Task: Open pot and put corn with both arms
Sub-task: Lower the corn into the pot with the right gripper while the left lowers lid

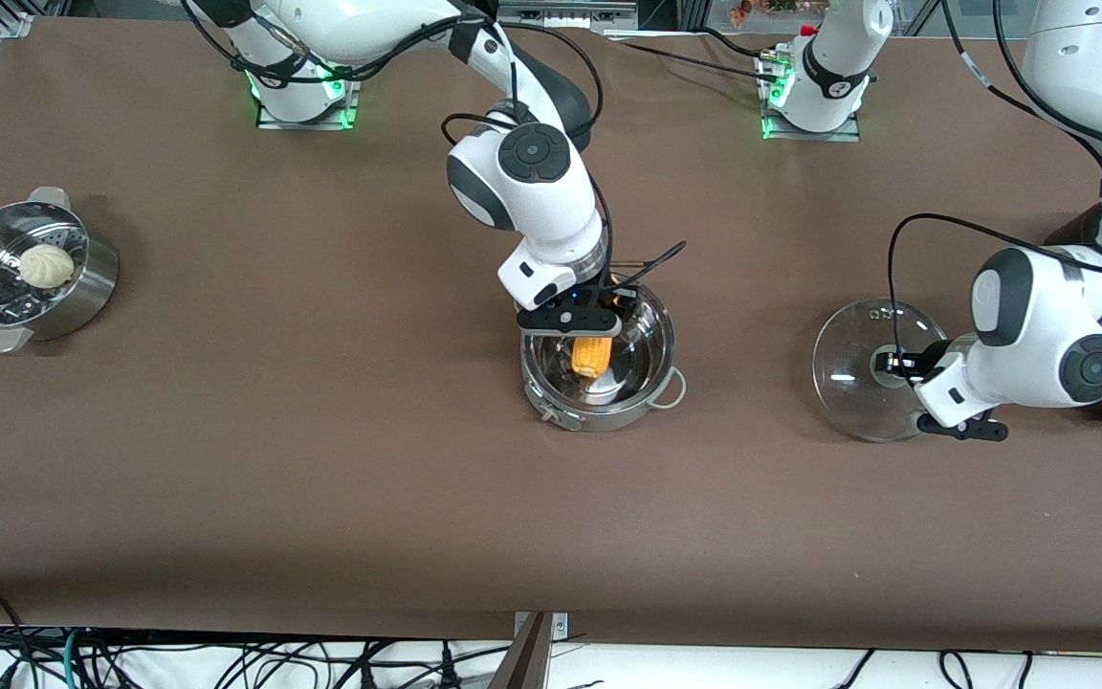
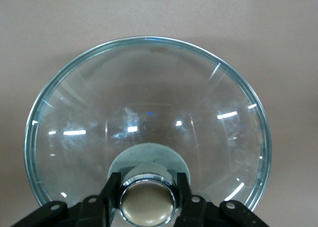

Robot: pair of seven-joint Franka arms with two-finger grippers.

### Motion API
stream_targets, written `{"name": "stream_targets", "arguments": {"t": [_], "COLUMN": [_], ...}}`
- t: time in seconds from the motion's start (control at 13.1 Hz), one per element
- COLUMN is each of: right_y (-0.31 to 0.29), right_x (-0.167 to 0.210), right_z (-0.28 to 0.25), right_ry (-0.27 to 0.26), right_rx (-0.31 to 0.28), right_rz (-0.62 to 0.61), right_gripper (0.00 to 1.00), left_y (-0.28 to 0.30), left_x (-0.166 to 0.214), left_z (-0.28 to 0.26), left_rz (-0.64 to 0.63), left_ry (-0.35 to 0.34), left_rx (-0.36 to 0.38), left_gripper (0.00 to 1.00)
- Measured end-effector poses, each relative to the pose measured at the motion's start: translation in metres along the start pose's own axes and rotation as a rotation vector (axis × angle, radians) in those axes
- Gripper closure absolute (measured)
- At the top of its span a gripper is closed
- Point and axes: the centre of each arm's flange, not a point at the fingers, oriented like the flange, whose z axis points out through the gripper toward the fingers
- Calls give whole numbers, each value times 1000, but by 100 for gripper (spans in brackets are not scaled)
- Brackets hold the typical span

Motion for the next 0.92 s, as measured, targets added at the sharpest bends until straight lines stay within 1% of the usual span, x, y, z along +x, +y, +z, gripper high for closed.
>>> {"name": "stream_targets", "arguments": {"t": [0.15,0.23,0.46,0.53,0.92], "right_y": [0,-1,0,0,10], "right_x": [0,0,-1,-1,-2], "right_z": [6,9,20,25,60], "right_ry": [17,22,28,28,18], "right_rx": [-1,4,18,20,8], "right_rz": [-14,-17,-18,-18,-13], "right_gripper": [69,69,69,69,69], "left_y": [1,1,7,8,9], "left_x": [-3,-6,-10,-11,-12], "left_z": [23,34,47,48,52], "left_rz": [1,0,-45,-51,-53], "left_ry": [28,30,23,22,15], "left_rx": [3,2,-73,-82,-83], "left_gripper": [50,50,50,50,50]}}
